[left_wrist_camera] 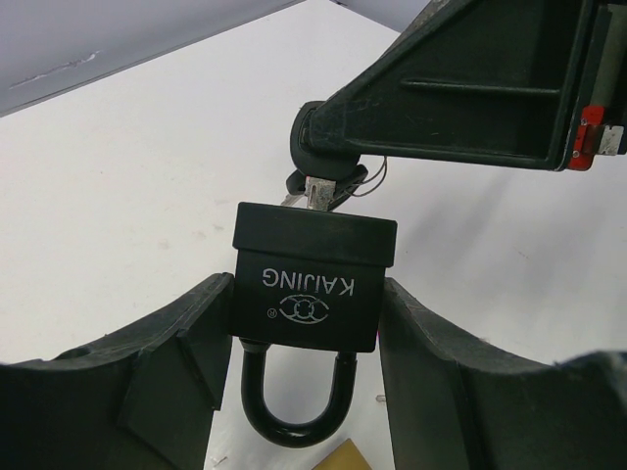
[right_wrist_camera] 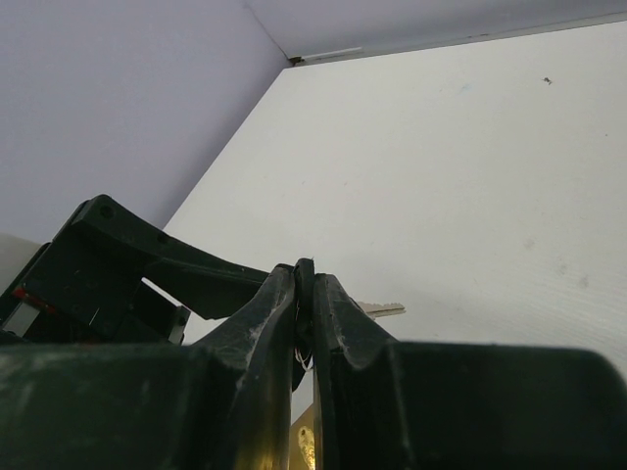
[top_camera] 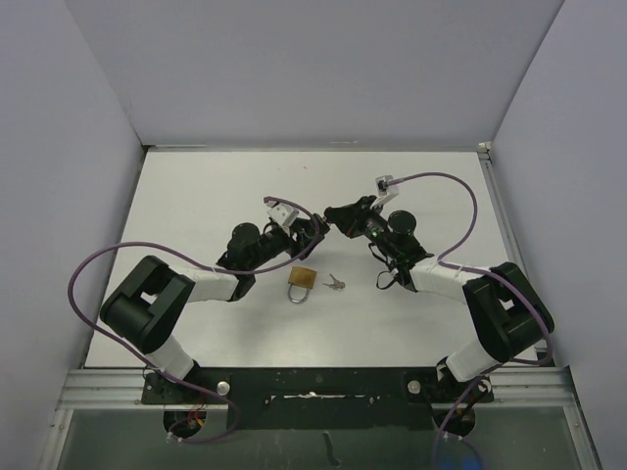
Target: Unlock with the key
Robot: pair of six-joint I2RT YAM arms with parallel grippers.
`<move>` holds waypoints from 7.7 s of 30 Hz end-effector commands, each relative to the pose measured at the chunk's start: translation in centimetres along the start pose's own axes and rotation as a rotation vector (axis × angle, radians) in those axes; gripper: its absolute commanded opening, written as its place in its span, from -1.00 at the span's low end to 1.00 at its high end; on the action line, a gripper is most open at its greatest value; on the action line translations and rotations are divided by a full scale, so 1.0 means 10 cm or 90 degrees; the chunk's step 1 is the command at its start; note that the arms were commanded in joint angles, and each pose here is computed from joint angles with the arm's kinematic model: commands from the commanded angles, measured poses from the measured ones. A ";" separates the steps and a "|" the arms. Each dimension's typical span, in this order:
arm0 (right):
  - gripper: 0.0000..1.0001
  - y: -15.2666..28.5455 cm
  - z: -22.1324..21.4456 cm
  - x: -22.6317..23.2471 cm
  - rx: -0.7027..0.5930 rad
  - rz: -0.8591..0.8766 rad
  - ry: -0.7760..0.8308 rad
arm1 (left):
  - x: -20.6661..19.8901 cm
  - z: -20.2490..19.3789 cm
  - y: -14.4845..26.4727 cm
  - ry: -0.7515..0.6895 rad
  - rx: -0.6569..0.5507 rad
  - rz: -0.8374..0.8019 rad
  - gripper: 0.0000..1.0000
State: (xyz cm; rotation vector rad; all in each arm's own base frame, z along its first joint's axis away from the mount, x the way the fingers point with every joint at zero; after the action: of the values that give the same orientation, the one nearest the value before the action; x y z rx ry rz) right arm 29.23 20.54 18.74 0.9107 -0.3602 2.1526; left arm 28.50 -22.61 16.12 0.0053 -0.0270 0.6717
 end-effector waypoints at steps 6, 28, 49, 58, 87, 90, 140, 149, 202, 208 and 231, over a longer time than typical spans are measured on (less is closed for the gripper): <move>-1.00 0.34 -0.78 -0.19 0.319 -0.006 -0.099 | 0.39 1.63 -0.04 -0.136 -0.462 0.143 -1.00; -1.00 0.29 -0.79 -0.14 0.314 0.009 -0.152 | 0.11 1.74 -0.23 -0.244 -0.476 0.166 -1.00; -1.00 0.27 -0.77 -0.13 0.331 0.002 -0.161 | 0.08 1.50 -0.14 -0.133 -0.441 0.179 -1.00; -1.00 0.25 -0.76 -0.12 0.346 -0.006 -0.167 | 0.08 1.32 -0.10 -0.106 -0.409 0.193 -1.00; -1.00 0.13 -0.72 -0.09 0.397 -0.074 -0.223 | 0.09 0.95 -0.28 -0.116 -0.328 0.299 -1.00; -1.00 0.11 -0.71 -0.09 0.396 -0.099 -0.237 | 0.06 0.94 -0.33 -0.128 -0.321 0.315 -1.00; -0.97 -0.02 -0.73 -0.05 0.417 -0.237 -0.318 | -0.07 0.92 -0.51 -0.171 -0.281 0.411 -1.00; -0.13 0.07 -0.48 -0.06 0.348 -0.184 -0.284 | -0.01 0.93 -0.39 -0.141 -0.267 0.407 -1.00; 0.95 0.20 -0.18 0.05 0.107 -0.013 -0.067 | -0.10 0.87 -0.34 0.352 0.066 0.417 -1.00; 0.96 0.12 -0.20 0.16 0.126 0.012 -0.060 | -0.12 0.84 -0.38 0.359 0.068 0.405 -1.00; 0.96 -0.01 -0.36 -0.10 0.149 -0.034 -0.091 | -0.24 1.14 -0.22 0.372 0.009 0.351 -1.00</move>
State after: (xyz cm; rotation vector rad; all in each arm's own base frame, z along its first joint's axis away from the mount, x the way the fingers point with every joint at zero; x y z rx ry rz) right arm 26.90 21.96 14.08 1.2416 -0.0545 2.0875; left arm 27.66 -25.76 20.25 0.1201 0.5988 1.2809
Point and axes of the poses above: each gripper's point midway between its finger pads, its own y axis back along the fingers, its own x axis along the line the jaws close on, z = x × y, the point moved 10 cm from there along y, back along the fingers, and after that the axes turned 10 degrees about -y, right-handed, at the moved point
